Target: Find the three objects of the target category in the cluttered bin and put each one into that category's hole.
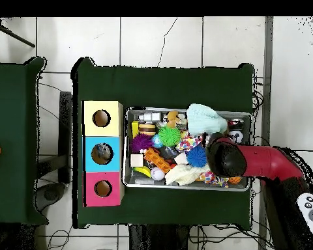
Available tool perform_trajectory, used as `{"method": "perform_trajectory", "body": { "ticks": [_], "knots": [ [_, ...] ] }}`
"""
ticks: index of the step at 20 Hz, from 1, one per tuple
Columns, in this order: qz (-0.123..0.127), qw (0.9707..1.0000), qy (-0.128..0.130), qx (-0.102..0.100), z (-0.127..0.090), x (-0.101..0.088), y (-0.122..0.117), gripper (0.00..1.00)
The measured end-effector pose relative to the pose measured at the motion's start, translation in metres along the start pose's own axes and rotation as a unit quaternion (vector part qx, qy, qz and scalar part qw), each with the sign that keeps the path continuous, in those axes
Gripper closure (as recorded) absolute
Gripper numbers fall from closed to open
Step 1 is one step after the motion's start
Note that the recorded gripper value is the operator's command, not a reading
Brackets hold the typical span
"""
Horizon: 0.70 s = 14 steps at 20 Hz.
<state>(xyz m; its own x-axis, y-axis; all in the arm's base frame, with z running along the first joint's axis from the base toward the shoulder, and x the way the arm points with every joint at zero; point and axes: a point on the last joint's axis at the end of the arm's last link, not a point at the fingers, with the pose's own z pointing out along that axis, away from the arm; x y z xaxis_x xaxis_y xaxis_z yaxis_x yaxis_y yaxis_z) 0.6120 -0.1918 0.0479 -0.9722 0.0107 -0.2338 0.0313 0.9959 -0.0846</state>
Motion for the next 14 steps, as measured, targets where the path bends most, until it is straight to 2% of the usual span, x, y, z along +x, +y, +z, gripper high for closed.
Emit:
{"method": "perform_trajectory", "body": {
  "ticks": [8,11,14],
  "knots": [
    [-0.004,1.0,0.003,0.003,0.0,0.001,0.003,0.0],
    [-0.007,0.9999,0.004,0.013,-0.008,0.002,0.001,0.0],
    [-0.011,0.9992,0.013,0.035,-0.027,0.011,0.004,0.0]
  ]
}}
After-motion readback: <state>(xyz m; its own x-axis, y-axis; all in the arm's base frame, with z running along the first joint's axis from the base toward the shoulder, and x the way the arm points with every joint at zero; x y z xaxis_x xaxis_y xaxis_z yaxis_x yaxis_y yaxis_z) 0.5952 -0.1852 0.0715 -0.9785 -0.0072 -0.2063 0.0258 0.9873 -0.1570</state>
